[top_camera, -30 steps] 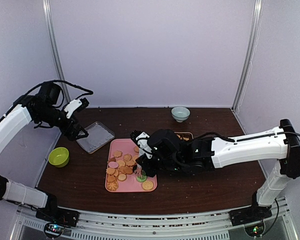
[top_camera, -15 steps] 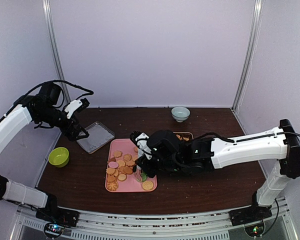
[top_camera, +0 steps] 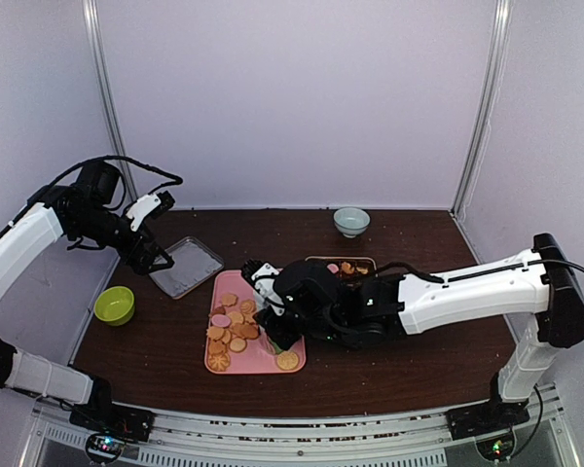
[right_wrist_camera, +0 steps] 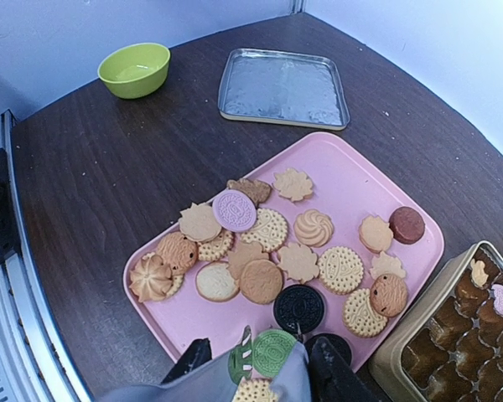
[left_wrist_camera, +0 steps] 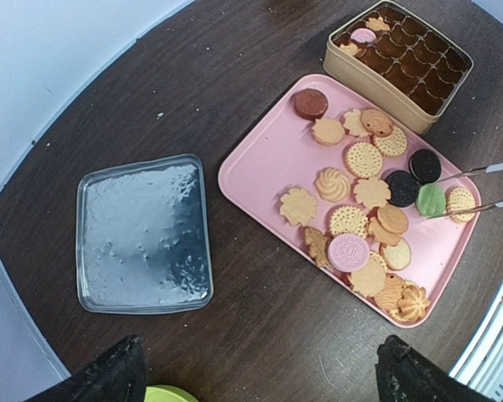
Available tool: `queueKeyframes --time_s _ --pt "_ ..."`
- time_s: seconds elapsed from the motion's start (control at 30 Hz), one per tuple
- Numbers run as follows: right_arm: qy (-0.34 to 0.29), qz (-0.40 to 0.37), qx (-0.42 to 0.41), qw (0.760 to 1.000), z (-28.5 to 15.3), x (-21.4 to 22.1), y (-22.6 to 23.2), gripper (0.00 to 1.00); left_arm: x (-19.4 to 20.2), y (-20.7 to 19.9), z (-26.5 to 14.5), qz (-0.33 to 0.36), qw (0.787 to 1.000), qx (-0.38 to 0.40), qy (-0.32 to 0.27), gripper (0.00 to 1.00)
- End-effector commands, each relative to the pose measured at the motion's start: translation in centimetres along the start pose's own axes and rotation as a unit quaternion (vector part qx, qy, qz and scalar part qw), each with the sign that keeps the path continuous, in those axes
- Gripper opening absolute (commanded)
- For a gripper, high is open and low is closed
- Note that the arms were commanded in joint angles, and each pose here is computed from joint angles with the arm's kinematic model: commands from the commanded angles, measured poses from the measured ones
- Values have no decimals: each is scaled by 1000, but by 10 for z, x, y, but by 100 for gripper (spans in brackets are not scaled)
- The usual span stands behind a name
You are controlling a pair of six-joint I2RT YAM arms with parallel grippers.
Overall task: Pack the cookies
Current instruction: Adjust the fake cookies on the plate.
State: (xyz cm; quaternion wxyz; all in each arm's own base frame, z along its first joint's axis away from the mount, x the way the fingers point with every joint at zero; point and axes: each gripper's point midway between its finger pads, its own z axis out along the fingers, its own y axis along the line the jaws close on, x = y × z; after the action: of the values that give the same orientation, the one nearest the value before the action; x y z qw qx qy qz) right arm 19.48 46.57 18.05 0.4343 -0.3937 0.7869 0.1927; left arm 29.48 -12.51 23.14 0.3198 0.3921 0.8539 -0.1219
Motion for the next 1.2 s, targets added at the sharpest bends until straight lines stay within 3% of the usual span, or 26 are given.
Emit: queueKeyframes --time_s 0.0,0.5,0.8,1.0,1.17 --pt "25 2 -18 1000 9 17 10 39 -7 2 -1 -2 1000 0 -16 98" --pt "29 13 -25 999 2 28 7 44 -11 2 -2 -4 1000 6 -20 98" --pt "-41 47 -70 996 -29 -20 9 43 -11 1 0 -7 1000 9 -18 98" --pt "-32 49 -85 995 -22 -20 17 42 -10 1 0 -6 1000 8 -18 98" --pt "-45 52 -41 997 -28 -23 -1 40 -7 0 1 -5 1000 9 -15 98"
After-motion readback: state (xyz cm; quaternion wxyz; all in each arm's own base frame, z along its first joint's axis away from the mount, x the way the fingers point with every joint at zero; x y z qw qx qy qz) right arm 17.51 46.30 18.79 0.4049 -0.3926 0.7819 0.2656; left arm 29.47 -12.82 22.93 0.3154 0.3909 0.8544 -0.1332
